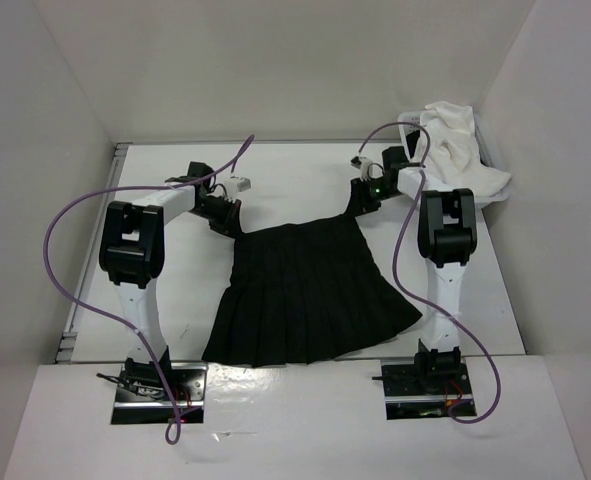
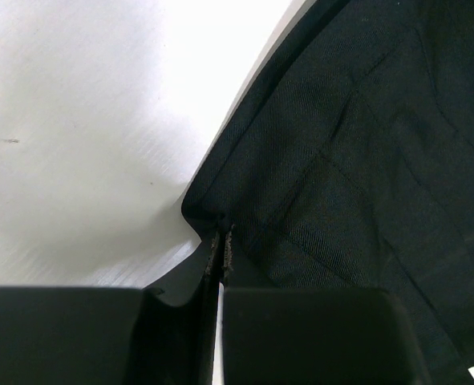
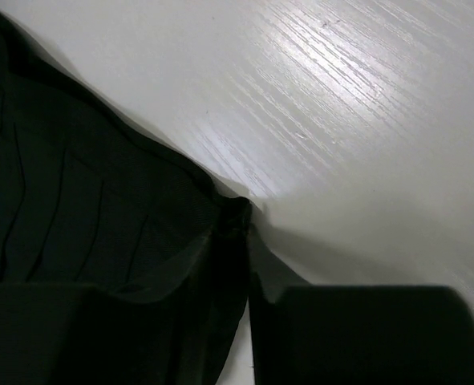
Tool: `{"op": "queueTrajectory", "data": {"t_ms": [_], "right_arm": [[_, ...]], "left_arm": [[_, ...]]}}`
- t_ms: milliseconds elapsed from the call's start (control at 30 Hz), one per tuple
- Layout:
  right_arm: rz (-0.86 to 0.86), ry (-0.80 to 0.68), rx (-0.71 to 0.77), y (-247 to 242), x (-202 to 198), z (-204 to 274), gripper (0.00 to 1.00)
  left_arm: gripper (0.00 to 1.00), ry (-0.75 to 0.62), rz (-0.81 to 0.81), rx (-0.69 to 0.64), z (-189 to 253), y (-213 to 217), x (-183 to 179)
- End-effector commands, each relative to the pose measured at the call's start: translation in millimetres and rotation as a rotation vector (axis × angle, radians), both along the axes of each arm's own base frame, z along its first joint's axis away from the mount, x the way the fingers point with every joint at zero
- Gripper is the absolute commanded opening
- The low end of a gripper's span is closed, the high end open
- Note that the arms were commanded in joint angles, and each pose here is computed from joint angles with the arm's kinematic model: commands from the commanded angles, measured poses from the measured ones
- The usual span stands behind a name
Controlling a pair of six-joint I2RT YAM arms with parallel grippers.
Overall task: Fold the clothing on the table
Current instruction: Fold the skirt
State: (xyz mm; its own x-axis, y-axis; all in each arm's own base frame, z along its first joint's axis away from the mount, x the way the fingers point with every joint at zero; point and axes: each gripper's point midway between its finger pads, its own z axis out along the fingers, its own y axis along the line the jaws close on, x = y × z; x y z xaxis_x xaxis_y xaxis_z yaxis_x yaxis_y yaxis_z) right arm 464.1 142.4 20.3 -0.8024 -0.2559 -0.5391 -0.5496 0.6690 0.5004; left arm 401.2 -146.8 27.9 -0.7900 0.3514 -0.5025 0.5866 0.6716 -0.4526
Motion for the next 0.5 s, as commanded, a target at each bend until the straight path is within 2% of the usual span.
{"op": "queueTrajectory", "data": {"t_ms": [0, 33, 133, 233, 467], "right_arm": [[0.016, 0.092, -0.063, -3.6, -18.7, -27.7, 0.22], [0.013, 0.092, -0.072, -4.9, -18.3, -28.6, 0.15], [0.003, 0.067, -0.076, -5.3, -10.5, -26.1, 0.02], [0.004, 0.035, -0.072, -0.1, -2.6, -13.4, 0.01], [-0.071, -0.156, -0.097, -0.3, 40.4, 61.0, 0.00]], "left_arm": [[0.00, -0.036, -0.034, -0.010, 10.3, -4.5, 4.7], [0.00, -0.036, -0.034, -0.010, 10.3, -4.5, 4.7], [0.00, -0.048, -0.031, -0.003, 12.4, -3.6, 8.4], [0.00, -0.059, -0.037, 0.004, 18.9, -6.7, 12.2], [0.00, -0.181, -0.025, 0.019, 61.0, -6.8, 46.7]]}}
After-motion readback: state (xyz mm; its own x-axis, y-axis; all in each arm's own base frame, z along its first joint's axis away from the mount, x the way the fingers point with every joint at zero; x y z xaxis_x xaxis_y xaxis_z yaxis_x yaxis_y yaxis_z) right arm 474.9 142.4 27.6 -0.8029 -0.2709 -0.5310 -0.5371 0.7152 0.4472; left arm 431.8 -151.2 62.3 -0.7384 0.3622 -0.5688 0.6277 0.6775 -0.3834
